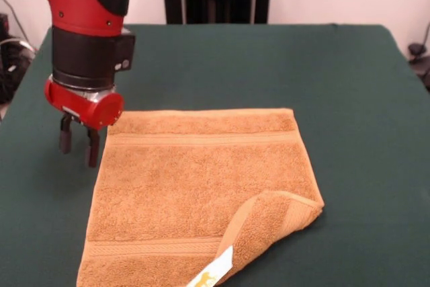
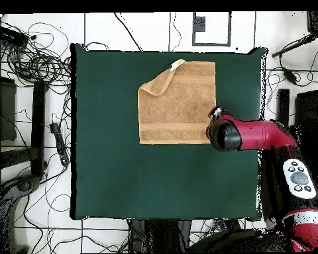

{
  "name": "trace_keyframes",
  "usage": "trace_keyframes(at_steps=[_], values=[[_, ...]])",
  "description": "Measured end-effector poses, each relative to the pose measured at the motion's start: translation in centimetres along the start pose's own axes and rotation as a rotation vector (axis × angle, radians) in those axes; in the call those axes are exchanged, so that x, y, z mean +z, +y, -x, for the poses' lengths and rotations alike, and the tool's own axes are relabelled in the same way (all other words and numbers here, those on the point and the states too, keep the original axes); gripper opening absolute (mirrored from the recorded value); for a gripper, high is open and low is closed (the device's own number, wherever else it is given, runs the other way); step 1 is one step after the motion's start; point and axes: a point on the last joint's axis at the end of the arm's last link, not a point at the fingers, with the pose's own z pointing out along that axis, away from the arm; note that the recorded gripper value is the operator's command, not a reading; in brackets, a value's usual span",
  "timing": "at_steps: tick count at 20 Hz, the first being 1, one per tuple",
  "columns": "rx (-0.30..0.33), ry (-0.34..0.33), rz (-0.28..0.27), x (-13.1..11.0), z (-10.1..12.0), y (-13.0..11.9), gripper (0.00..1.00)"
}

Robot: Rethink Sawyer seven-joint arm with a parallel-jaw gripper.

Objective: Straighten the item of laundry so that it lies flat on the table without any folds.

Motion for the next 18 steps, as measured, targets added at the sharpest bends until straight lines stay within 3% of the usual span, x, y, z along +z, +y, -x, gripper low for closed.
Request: trace_keyframes(at_steps=[4, 7, 11, 18], values=[[0.070, 0.026, 0.000, -0.2, 1.0, -1.3, 1.00], [0.144, 0.050, -0.026, -0.7, 2.4, -4.0, 1.00], [0.182, 0.050, -0.047, -1.5, 3.8, -6.0, 1.00], [0.181, 0.034, -0.047, -2.3, 4.6, -5.9, 1.00]])
